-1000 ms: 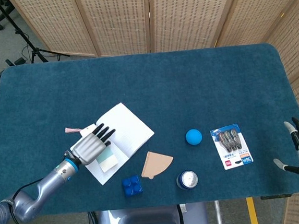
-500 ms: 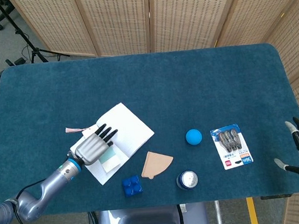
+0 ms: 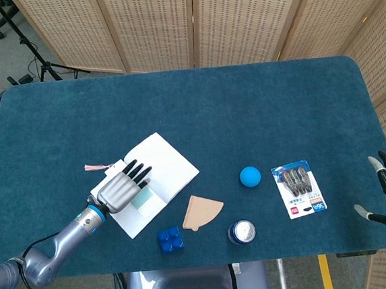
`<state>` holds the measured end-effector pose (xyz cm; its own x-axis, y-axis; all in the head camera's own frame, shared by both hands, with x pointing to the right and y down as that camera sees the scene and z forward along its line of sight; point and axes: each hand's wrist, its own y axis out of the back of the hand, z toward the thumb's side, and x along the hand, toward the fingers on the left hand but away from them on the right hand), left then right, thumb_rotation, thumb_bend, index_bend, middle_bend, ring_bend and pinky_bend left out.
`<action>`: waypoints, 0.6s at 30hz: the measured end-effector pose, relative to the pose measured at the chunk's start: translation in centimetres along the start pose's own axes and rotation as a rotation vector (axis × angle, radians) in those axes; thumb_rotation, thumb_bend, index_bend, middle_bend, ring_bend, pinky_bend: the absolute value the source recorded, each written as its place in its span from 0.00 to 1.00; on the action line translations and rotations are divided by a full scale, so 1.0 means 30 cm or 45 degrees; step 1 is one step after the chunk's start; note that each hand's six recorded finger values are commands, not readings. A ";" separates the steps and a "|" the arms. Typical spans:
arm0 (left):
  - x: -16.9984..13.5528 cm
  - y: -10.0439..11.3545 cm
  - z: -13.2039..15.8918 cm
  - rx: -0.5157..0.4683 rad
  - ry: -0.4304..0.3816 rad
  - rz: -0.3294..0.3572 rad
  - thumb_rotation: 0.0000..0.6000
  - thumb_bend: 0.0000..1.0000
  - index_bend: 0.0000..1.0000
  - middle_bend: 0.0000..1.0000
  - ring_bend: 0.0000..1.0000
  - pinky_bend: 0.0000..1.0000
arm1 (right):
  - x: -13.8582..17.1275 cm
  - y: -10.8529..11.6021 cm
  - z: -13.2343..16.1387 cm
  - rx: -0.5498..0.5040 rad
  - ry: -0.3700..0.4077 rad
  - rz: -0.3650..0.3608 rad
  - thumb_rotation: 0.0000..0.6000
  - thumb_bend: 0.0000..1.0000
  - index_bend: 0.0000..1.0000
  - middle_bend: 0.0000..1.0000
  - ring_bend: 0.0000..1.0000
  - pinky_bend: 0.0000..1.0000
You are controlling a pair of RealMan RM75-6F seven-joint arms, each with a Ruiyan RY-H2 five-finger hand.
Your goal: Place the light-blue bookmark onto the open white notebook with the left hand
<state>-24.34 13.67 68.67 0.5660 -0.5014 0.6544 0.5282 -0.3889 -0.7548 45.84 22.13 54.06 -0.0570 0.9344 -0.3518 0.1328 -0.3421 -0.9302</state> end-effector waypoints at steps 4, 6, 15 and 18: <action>-0.002 0.002 -0.003 -0.008 0.004 0.001 1.00 0.25 0.09 0.00 0.00 0.00 | 0.000 0.001 -0.001 -0.001 0.000 -0.001 1.00 0.16 0.00 0.00 0.00 0.00; -0.004 0.005 -0.005 -0.029 0.009 0.003 1.00 0.25 0.08 0.00 0.00 0.00 | 0.000 0.002 -0.001 -0.002 -0.001 -0.002 1.00 0.16 0.00 0.00 0.00 0.00; -0.049 0.039 -0.035 -0.341 0.040 -0.052 1.00 0.41 0.00 0.00 0.00 0.00 | -0.002 -0.003 -0.001 -0.004 0.002 0.007 1.00 0.16 0.00 0.00 0.00 0.00; -0.071 0.058 -0.051 -0.432 0.044 -0.085 1.00 0.47 0.00 0.00 0.00 0.00 | -0.001 -0.002 0.001 -0.002 0.003 0.006 1.00 0.16 0.00 0.00 0.00 0.00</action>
<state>-25.58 12.88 65.90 0.5126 -0.4897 0.7052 0.3193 -0.6537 -0.6861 45.81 22.13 54.12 -0.0540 0.9331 -0.3556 0.1347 -0.3461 -0.9285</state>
